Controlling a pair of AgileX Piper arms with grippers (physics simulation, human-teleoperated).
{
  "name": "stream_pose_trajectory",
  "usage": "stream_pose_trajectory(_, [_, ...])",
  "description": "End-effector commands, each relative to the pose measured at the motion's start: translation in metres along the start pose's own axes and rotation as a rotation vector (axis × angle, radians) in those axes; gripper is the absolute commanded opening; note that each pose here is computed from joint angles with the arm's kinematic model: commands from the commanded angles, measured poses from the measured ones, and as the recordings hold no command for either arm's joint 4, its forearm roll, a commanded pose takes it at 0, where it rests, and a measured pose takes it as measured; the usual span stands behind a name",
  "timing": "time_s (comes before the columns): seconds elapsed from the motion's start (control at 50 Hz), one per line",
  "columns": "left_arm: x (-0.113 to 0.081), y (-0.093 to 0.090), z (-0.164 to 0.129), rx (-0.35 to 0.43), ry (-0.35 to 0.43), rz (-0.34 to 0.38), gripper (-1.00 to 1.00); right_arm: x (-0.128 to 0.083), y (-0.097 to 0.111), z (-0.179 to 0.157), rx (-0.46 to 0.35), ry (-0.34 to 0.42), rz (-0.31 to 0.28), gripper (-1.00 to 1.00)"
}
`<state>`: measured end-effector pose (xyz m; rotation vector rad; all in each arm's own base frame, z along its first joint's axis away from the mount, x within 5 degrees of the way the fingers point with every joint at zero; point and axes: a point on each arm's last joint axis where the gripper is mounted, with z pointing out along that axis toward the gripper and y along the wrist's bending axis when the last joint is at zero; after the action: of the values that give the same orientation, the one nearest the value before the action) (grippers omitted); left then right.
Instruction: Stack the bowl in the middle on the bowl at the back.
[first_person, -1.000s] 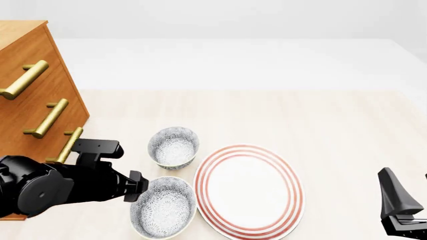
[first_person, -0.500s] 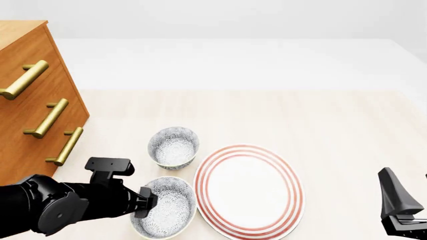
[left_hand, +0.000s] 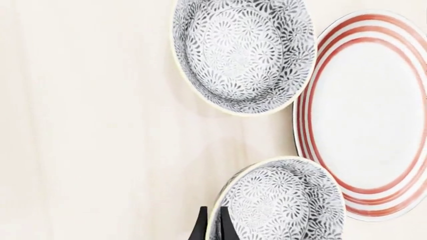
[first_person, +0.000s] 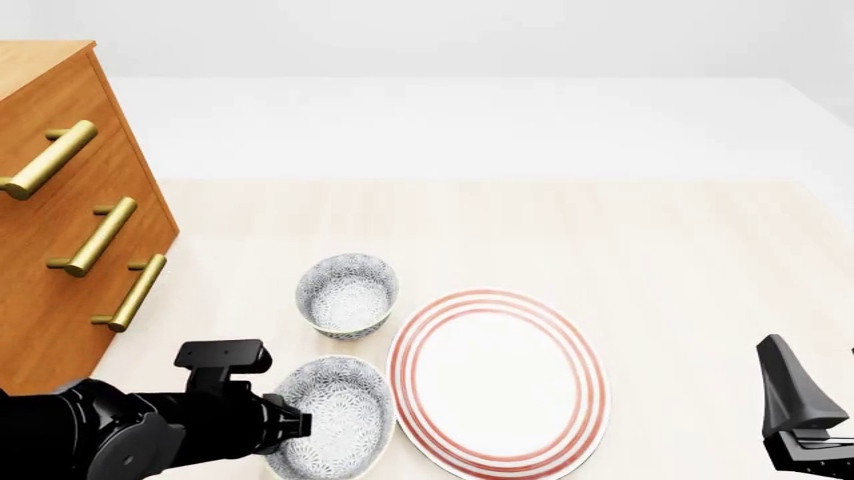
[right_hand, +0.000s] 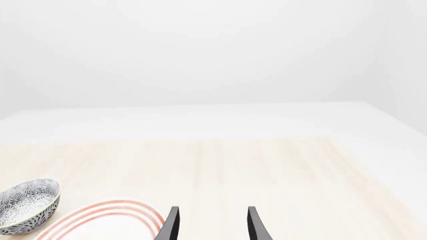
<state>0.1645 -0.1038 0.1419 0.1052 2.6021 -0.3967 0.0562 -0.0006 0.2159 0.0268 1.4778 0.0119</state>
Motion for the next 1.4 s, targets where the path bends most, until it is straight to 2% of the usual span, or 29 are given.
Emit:
stream_pose_trajectory(0.02, [0.006,0.005,-0.001,-0.018,0.023,0.081,-1.0,0.0,0.0,0.0,-0.001,-0.001,0.0,1.0])
stream_pose_trajectory(0.12, [0.001,0.005,-0.011,-0.02,0.013,0.088,-1.0,0.0,0.0,0.0,-0.001,-0.001,-0.001,1.0])
stream_pose_trajectory(0.38, [-0.014,-0.001,-0.066,-0.007,-0.037,0.088,-1.0,0.0,0.0,0.0,-0.001,-0.001,-0.001,1.0])
stream_pose_trajectory(0.64, [-0.02,-0.012,-0.104,0.041,-0.079,0.081,-1.0,-0.001,0.0,0.0,-0.003,-0.002,-0.003,1.0])
stream_pose_trajectory(0.68, [-0.023,-0.018,-0.126,0.067,-0.098,0.08,-1.0,-0.001,0.0,0.0,-0.004,-0.002,-0.004,1.0])
stream_pose_trajectory(0.76, [-0.019,-0.02,-0.14,0.09,-0.101,0.078,-1.0,-0.001,0.0,0.0,-0.006,-0.003,-0.006,1.0])
stream_pose_trajectory(0.78, [0.004,-0.033,-0.175,0.235,-0.052,0.091,-1.0,-0.001,0.001,0.0,-0.009,-0.007,-0.01,1.0])
stream_pose_trajectory(1.1, [0.027,-0.03,-0.172,0.291,0.011,0.075,-1.0,-0.002,0.001,-0.001,-0.01,-0.008,-0.012,1.0])
stream_pose_trajectory(1.2, [0.028,-0.03,-0.173,0.298,0.016,0.073,-1.0,-0.002,0.001,-0.001,-0.011,-0.009,-0.013,1.0])
stream_pose_trajectory(1.4, [0.043,-0.029,-0.155,0.31,0.064,0.069,-1.0,-0.002,0.001,-0.001,-0.012,-0.008,-0.012,1.0])
